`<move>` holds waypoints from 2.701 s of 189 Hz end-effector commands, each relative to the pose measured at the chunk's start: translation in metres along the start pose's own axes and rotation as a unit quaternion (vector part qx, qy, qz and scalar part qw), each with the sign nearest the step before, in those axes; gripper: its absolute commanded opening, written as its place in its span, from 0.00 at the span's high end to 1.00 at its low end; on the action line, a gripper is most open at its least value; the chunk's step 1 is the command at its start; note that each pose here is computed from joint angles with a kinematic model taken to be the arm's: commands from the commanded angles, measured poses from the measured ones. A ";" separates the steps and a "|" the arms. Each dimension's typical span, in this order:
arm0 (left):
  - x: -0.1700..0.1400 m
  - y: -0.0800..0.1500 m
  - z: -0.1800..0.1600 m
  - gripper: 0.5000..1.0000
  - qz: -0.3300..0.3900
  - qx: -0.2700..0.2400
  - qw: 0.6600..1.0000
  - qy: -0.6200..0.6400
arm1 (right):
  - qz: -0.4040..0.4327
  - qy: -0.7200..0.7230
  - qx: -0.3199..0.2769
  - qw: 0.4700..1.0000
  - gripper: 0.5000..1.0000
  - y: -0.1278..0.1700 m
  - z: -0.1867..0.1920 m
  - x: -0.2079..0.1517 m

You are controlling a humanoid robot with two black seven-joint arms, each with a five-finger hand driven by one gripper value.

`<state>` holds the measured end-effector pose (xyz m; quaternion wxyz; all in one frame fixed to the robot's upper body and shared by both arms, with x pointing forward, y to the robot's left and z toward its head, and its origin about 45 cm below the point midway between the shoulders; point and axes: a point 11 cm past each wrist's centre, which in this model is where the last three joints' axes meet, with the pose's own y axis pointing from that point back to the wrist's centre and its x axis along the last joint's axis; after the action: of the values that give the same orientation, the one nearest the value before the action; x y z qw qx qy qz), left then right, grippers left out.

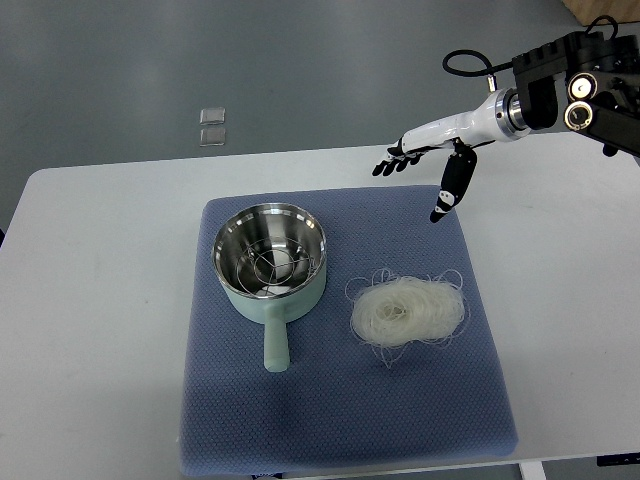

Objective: Put vermicelli into pot with right hand
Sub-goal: 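Lower the right hand onto the white vermicelli bundle, fingers spread around it, then close the right hand fingers to grasp the vermicelli bundle, then lift the vermicelli with the right hand and carry it over the pot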

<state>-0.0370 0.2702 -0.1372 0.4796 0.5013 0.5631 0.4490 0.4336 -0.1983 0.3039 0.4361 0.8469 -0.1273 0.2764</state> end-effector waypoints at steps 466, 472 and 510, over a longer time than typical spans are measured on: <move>0.001 0.000 0.000 0.00 0.000 0.001 1.000 -0.002 | 0.075 0.066 0.093 0.991 1.00 0.062 -0.060 0.034; 0.001 0.000 0.000 0.00 0.000 0.001 1.000 -0.002 | 0.063 0.069 0.095 0.991 1.00 0.050 -0.065 0.031; 0.000 0.000 0.000 0.00 0.000 0.000 1.000 0.000 | 0.013 0.076 0.094 0.993 1.00 -0.037 -0.095 0.014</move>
<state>-0.0372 0.2708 -0.1372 0.4798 0.5024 0.5625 0.4482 0.4203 -0.1330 0.3569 0.3528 0.8583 -0.0871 0.3623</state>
